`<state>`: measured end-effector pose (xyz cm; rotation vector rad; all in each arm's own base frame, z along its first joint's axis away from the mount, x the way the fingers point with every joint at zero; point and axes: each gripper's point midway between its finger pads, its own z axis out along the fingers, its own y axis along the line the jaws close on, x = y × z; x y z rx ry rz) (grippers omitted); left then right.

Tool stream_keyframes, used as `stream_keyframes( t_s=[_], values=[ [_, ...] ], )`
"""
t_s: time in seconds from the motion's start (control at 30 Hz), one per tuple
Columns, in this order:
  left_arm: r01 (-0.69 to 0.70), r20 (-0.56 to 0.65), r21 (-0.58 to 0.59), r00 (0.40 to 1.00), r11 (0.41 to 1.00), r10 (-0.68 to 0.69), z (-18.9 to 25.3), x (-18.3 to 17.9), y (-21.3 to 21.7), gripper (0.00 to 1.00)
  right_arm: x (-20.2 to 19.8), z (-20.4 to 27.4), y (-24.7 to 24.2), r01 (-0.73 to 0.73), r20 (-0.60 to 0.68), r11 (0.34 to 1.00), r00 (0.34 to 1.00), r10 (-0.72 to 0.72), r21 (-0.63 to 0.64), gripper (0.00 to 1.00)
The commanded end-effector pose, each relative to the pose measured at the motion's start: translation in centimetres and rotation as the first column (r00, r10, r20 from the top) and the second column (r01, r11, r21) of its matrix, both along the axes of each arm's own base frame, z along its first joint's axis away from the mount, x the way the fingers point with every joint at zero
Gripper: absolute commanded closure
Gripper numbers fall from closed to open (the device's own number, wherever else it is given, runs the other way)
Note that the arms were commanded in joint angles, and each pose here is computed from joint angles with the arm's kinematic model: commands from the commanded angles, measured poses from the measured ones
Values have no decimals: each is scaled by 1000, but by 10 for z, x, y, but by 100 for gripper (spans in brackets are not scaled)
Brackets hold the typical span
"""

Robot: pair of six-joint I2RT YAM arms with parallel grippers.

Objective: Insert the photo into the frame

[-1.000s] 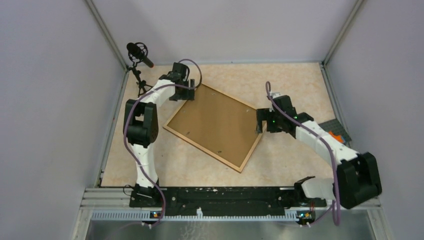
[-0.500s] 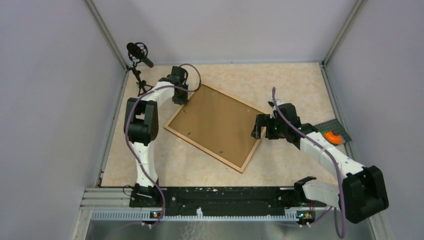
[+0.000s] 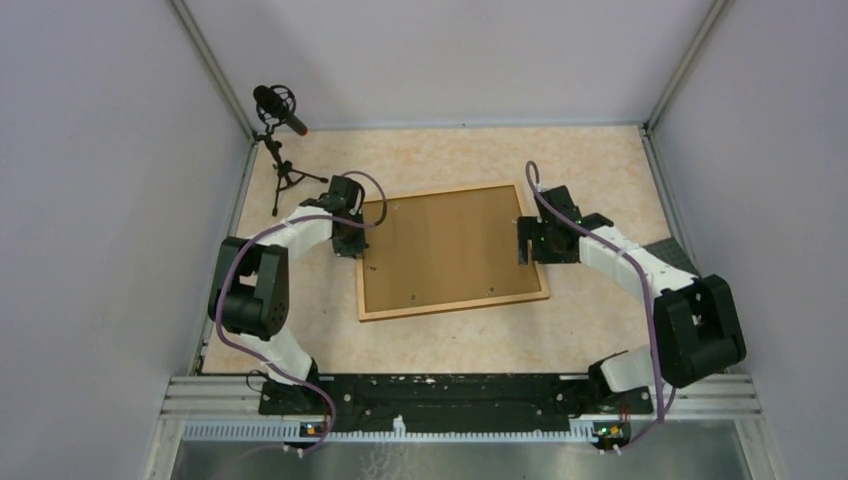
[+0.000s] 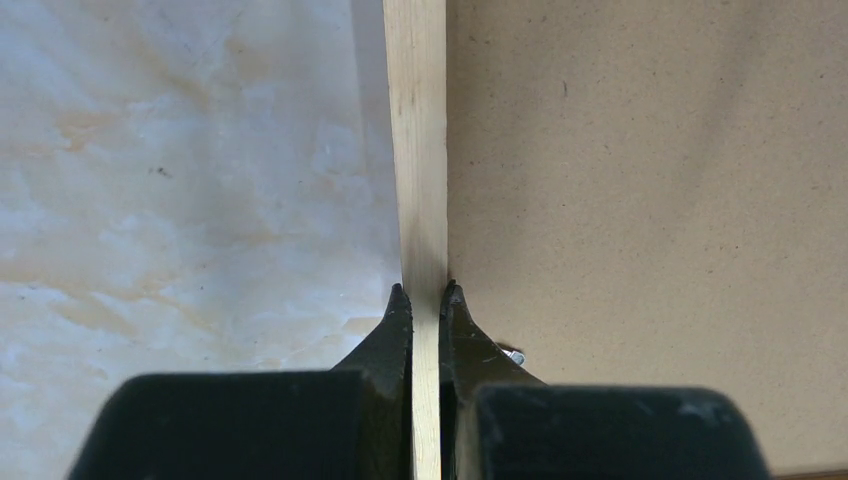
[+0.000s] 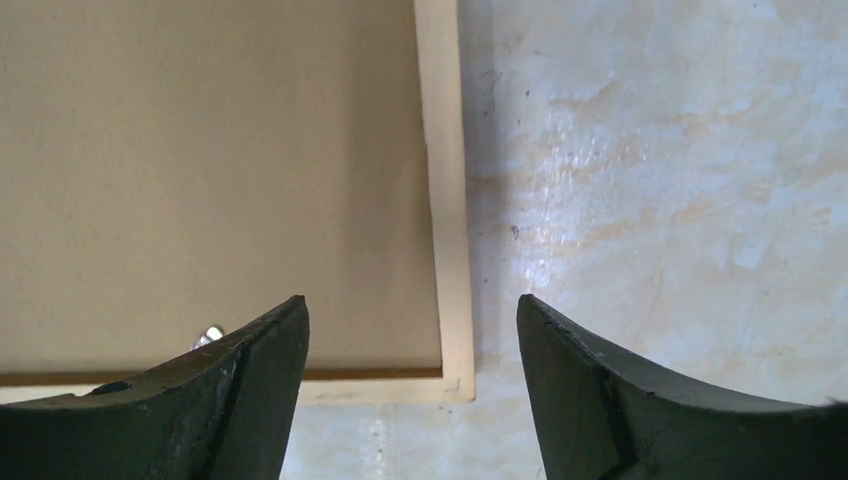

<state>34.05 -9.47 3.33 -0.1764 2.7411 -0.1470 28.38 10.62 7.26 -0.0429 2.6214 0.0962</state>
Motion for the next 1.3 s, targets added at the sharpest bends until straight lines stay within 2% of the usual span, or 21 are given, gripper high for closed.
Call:
stream_keyframes(
  t_s=[0.0,0.1,0.2,0.33,0.4,0.5,0.57,0.93,1.03,1.27],
  values=[
    [-5,-47,91,999,996,9,-9,-20,21,100,40,11,-8,32,54,999,998,-32,-6,25],
    [27,-44,59,999,998,-24,-7,-18,12,100,61,4,5,-47,49,998,998,44,51,19],
    [28,-61,44,998,999,-26,-11,-21,10,100,85,-1,9,-89,64,996,994,87,29,19],
    [25,-72,51,997,998,-22,-14,-25,9,100,108,-11,8,-119,64,993,991,120,-12,29],
    [23,-72,54,997,998,-20,-15,-26,9,100,116,-11,8,-127,80,992,988,128,-26,31],
    [24,-76,48,997,999,-20,-17,-25,7,100,126,-15,1,-93,95,994,991,99,-61,33],
    [28,-81,52,996,998,-23,-18,-26,7,100,132,-20,2,-83,94,995,992,88,-60,39],
    [31,-87,64,996,997,-26,-20,-27,8,100,153,-32,8,-46,97,998,994,50,-41,39],
    [34,-90,66,996,997,-28,-21,-28,8,100,155,-34,11,-45,82,998,996,48,-34,47],
    [37,-95,59,995,998,-31,-21,-28,6,100,148,-44,8,20,35,999,999,-19,-28,56]
  ],
)
